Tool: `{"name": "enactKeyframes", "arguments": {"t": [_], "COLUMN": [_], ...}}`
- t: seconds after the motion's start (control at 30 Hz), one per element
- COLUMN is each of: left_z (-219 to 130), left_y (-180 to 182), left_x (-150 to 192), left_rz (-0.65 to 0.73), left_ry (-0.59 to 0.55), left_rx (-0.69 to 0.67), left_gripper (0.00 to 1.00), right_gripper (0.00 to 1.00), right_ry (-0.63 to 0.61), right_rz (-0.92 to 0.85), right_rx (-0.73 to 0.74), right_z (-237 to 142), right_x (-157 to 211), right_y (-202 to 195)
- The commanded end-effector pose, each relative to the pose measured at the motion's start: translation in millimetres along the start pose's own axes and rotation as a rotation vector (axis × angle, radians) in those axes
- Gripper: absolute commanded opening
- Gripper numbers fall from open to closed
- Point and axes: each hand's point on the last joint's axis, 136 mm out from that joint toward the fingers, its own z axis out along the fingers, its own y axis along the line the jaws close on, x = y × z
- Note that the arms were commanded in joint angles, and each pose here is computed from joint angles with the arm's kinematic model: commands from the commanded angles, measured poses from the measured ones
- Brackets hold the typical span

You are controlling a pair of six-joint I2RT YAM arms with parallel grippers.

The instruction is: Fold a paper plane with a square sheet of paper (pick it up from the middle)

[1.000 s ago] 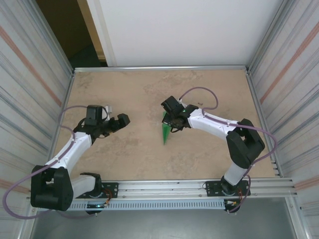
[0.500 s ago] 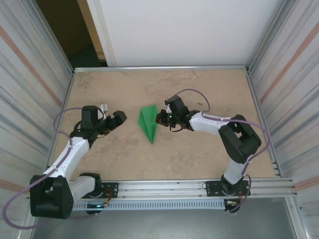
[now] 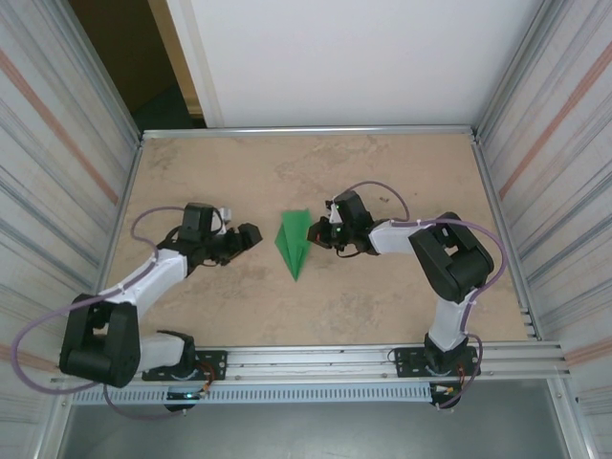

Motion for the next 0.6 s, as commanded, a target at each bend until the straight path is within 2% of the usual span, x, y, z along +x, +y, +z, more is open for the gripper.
{"name": "enactKeyframes", "arguments": {"t": [0.0,0.2,0.43,0.57], "left_z": [10.6,41.6,63.7,77.9], "left_y": [-25.5,-32.1,-52.7,-49.3], "left_x": [-2.2,6.5,2.4,3.3], "left_rz": [0.031,0.034,0.042,0.056], "left_ry": [0.033,0.101,0.144,0.180], "left_rx": [0.066,0.059,0.154,0.112], "left_gripper": [0.76,0.67,0.61,0.57], "right_gripper": [0.03,0.05,0.06,0.06], "right_ry": [0.019,0.008,0.017,0.019], "right_rz": [-0.009,0.019,0.022,0.020], "right_rx": [-0.007,0.032,0.019,0.027], "right_z": [4.2,-0.7,-1.2,-1.4], "right_x": [3.5,3.2,4.5,5.1], "right_y": [-9.2,-27.5,-27.9,-29.8]}}
